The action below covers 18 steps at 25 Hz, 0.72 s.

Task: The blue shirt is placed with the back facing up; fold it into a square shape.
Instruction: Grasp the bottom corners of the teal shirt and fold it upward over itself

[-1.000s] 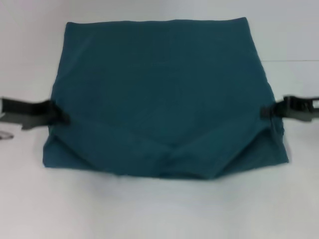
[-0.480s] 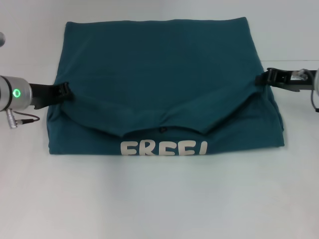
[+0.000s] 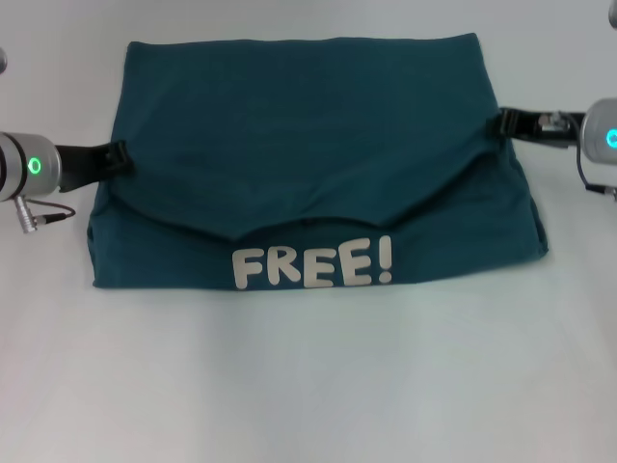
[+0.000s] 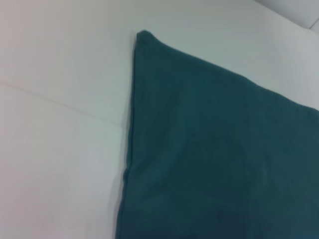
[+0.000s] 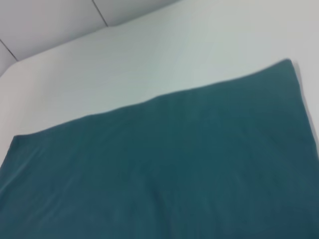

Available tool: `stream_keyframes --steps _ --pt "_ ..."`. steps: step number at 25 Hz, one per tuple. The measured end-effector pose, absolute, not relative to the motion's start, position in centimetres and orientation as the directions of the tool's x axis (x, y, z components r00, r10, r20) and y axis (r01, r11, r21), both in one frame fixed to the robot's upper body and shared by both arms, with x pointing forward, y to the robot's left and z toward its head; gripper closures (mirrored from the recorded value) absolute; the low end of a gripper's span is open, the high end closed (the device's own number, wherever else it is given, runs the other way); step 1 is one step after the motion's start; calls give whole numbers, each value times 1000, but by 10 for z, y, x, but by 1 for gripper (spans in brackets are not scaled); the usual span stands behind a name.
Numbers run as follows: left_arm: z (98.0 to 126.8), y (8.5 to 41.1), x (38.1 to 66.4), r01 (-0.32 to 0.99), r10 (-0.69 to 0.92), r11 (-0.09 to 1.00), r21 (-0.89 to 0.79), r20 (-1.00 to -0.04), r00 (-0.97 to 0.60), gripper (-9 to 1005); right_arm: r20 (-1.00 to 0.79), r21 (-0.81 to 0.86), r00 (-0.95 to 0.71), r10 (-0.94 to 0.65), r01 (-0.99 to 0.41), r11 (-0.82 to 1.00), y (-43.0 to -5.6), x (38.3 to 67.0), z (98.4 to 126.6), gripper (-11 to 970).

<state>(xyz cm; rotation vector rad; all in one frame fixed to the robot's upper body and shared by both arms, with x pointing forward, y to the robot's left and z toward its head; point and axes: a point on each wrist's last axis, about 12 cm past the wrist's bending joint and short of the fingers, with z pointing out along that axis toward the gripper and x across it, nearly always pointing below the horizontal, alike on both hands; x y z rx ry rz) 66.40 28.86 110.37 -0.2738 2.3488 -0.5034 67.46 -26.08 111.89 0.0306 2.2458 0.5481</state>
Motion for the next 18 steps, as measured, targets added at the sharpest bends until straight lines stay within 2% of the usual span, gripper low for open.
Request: stream_keyframes --steps 8,18 --pt "1110 285 675 -49 -314 919 -390 -653 -689 969 -759 347 -628 172 -166 923 -254 692 1136 943" --pt "1113 278 683 -57 -304 934 -353 -701 -645 969 -786 290 -602 140 -159 944 -249 699 1137 943"
